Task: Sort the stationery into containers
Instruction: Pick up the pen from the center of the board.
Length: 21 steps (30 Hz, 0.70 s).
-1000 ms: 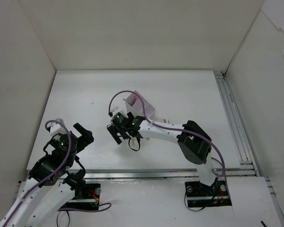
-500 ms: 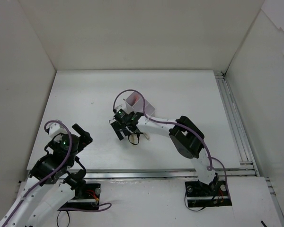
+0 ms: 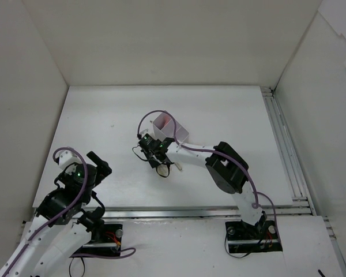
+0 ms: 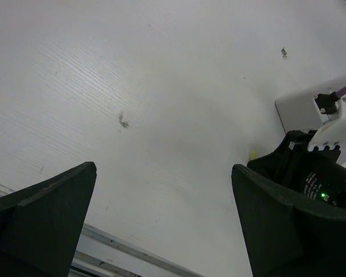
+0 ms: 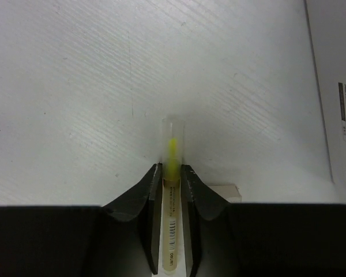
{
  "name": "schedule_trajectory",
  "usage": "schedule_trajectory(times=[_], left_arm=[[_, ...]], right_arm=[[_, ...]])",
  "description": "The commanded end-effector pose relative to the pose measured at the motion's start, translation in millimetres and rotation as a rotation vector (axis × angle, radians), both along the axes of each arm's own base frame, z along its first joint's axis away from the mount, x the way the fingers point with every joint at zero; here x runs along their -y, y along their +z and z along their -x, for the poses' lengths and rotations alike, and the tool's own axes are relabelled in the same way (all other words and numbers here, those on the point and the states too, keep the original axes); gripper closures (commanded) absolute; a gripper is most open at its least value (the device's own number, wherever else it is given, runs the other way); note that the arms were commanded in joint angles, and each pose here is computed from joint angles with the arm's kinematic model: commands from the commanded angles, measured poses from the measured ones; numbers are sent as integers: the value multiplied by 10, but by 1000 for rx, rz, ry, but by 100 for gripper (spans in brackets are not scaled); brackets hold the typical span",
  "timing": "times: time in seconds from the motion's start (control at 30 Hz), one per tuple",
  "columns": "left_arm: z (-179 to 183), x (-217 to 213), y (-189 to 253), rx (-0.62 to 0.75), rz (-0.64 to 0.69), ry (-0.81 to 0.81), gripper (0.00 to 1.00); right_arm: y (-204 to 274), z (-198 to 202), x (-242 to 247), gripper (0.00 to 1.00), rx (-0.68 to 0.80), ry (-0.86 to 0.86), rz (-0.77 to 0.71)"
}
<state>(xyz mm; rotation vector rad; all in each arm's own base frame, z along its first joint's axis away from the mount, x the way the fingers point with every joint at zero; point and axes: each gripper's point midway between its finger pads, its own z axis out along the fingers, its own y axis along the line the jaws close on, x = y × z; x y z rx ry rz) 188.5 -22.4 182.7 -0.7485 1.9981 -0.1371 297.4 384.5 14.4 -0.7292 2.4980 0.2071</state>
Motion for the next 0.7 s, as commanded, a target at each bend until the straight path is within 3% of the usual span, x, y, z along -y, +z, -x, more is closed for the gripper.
schedule_trajectory(times=[0.0,0.03,0.3,0.5,0.67], left_arm=[[-30,-30,158,43,13,26,0],[-28,-32,154,42,11,25,0],[-40,-35,112,28,11,41,0],[-56,-36,149,24,3,46,0],[-54,-55,181,26,-10,52,0]], right_arm=[[122,-46,-7,88,20,-11,-13],[134,-60,-18,100,20,-8,-18],[503,-78,-229,100,72,96,-139],[1678,-176,-515,100,360,237,-533],[2375,-358,-228,100,624,240,-621]])
